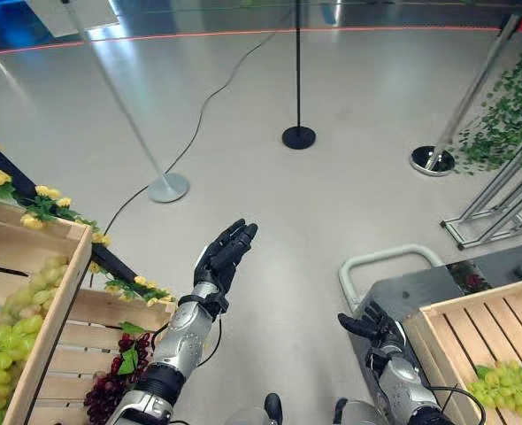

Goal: Pick up the fruits from the basket on one side to the basket on the other side

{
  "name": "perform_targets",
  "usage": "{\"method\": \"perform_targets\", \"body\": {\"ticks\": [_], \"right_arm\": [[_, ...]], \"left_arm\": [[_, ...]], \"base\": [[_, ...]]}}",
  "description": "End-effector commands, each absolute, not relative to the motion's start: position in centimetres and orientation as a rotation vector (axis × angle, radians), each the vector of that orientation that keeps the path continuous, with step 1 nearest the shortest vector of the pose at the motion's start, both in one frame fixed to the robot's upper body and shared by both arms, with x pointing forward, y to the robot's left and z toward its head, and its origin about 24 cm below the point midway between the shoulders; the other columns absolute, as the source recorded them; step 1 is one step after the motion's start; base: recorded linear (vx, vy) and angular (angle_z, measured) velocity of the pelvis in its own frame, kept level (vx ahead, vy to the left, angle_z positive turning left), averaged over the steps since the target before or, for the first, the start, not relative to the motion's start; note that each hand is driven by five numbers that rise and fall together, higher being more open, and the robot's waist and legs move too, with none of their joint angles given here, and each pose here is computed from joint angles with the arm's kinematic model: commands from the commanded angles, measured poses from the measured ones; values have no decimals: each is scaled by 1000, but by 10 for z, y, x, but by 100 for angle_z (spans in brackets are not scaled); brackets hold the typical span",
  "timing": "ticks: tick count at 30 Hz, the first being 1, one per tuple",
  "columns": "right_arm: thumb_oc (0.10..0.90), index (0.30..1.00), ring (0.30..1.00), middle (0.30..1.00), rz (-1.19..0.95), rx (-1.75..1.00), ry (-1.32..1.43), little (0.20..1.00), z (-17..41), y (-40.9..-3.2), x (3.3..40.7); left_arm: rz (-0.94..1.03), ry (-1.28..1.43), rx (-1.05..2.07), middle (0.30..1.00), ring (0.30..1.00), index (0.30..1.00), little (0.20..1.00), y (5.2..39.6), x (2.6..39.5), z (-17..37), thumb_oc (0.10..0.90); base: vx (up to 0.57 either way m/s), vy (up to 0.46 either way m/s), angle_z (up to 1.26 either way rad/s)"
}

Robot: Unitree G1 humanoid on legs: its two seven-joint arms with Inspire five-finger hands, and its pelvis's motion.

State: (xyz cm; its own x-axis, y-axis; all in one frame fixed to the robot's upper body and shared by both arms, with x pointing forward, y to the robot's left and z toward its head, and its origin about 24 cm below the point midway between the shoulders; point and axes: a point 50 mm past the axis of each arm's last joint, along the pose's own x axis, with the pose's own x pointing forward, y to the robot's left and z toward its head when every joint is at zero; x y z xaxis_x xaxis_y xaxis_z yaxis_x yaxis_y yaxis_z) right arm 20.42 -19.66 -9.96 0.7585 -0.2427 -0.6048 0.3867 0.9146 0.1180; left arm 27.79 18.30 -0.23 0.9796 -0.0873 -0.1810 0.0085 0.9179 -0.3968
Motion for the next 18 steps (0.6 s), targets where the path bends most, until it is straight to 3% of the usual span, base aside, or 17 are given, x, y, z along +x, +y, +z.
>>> {"method": "perform_targets", "body": {"ticks": [1,5,12,18], "right_arm": [[800,900,900,900,-364,175,385,900,-64,-213,233],[800,900,900,900,-335,146,244,900,-37,-218,244],[800,900,900,900,-355,29,-128,900,27,-259,250],[800,900,900,900,-459,-155,-246,900,60,-286,254]], "left_arm": [[-61,63,-406,900,900,900,900,187,286,22,800],[-61,123,-371,900,900,900,900,187,277,7,800],[-78,215,-334,900,900,900,900,192,263,-8,800],[-127,255,-240,900,900,900,900,185,267,-10,800]], "base": [[10,-100,-52],[2,-29,-23],[11,-6,-7],[-31,0,-15]]}}
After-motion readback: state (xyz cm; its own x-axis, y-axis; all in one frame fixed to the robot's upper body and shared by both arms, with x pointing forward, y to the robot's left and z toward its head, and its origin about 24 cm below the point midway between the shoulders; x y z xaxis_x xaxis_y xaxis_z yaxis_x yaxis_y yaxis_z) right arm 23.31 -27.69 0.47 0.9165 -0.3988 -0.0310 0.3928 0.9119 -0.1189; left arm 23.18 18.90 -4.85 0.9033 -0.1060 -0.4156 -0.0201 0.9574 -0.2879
